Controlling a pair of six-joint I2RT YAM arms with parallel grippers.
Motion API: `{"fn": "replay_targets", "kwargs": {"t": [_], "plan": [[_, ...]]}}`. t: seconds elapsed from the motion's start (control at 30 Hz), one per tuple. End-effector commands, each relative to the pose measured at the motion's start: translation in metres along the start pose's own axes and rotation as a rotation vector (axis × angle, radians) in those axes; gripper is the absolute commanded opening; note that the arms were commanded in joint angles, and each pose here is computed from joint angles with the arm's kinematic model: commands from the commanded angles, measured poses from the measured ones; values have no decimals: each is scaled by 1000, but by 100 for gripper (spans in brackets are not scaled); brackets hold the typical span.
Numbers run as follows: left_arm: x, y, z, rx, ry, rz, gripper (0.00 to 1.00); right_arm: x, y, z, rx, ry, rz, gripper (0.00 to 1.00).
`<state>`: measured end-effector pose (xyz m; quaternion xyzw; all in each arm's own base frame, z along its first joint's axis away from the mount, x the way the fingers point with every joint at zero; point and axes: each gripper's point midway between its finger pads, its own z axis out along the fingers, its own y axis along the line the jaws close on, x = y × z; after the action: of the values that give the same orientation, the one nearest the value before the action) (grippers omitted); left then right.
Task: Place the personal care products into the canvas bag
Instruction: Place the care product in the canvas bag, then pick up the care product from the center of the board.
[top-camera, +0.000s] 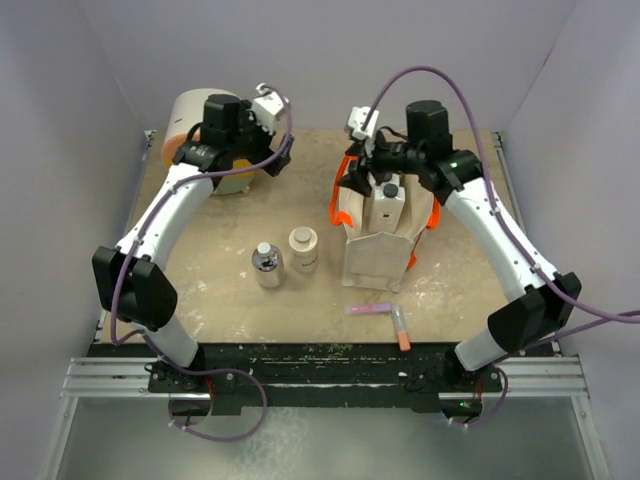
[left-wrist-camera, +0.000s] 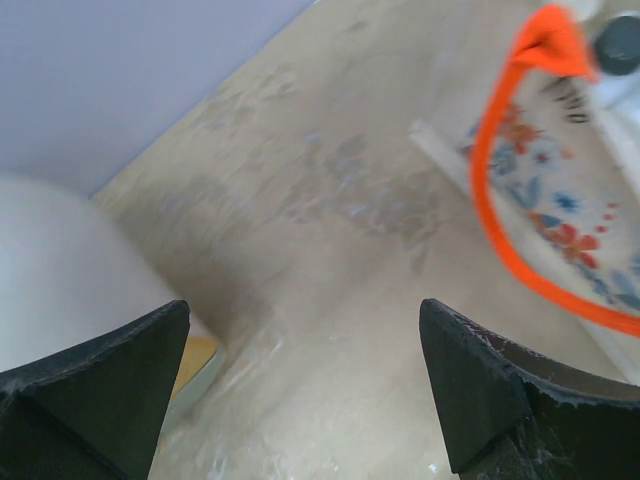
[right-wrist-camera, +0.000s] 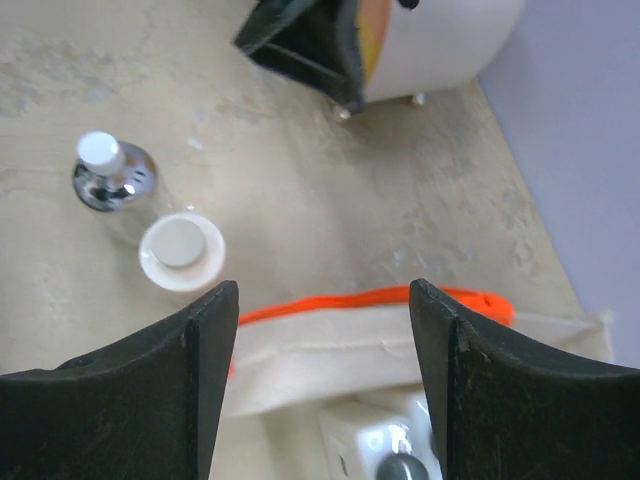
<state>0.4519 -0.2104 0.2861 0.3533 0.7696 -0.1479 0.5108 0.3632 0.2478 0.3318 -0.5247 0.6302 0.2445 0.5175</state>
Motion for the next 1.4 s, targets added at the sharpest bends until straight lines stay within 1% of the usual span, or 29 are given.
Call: {"fn": "replay_targets", "kwargs": {"t": [0.0, 0.07, 0.17, 0.3, 0.53, 0.67, 0.87, 1.1, 1.37], "plan": [[-10, 52, -42, -243, -67, -109, 99, -29, 22, 28, -17, -18, -23, 72], [-1, 71, -53, -316, -60, -154, 99, -24, 38, 47, -69, 10, -27, 73], [5, 96, -72, -394, -67, -225, 99, -10, 59, 76, -112, 92, -72, 76], [12, 113, -92, -437, -80, -291, 99, 13, 81, 107, -155, 203, -88, 77], [11, 114, -112, -440, -112, -317, 99, 51, 99, 117, -196, 331, -131, 80], [10, 114, -115, -434, -124, -325, 99, 78, 107, 116, -206, 420, -98, 82], [11, 116, -116, -429, -131, -340, 99, 98, 115, 118, -210, 477, -40, 83], [12, 117, -112, -415, -137, -352, 99, 107, 120, 123, -218, 496, 1, 83], [10, 117, -109, -399, -147, -361, 99, 114, 127, 129, -208, 511, 94, 78]]}}
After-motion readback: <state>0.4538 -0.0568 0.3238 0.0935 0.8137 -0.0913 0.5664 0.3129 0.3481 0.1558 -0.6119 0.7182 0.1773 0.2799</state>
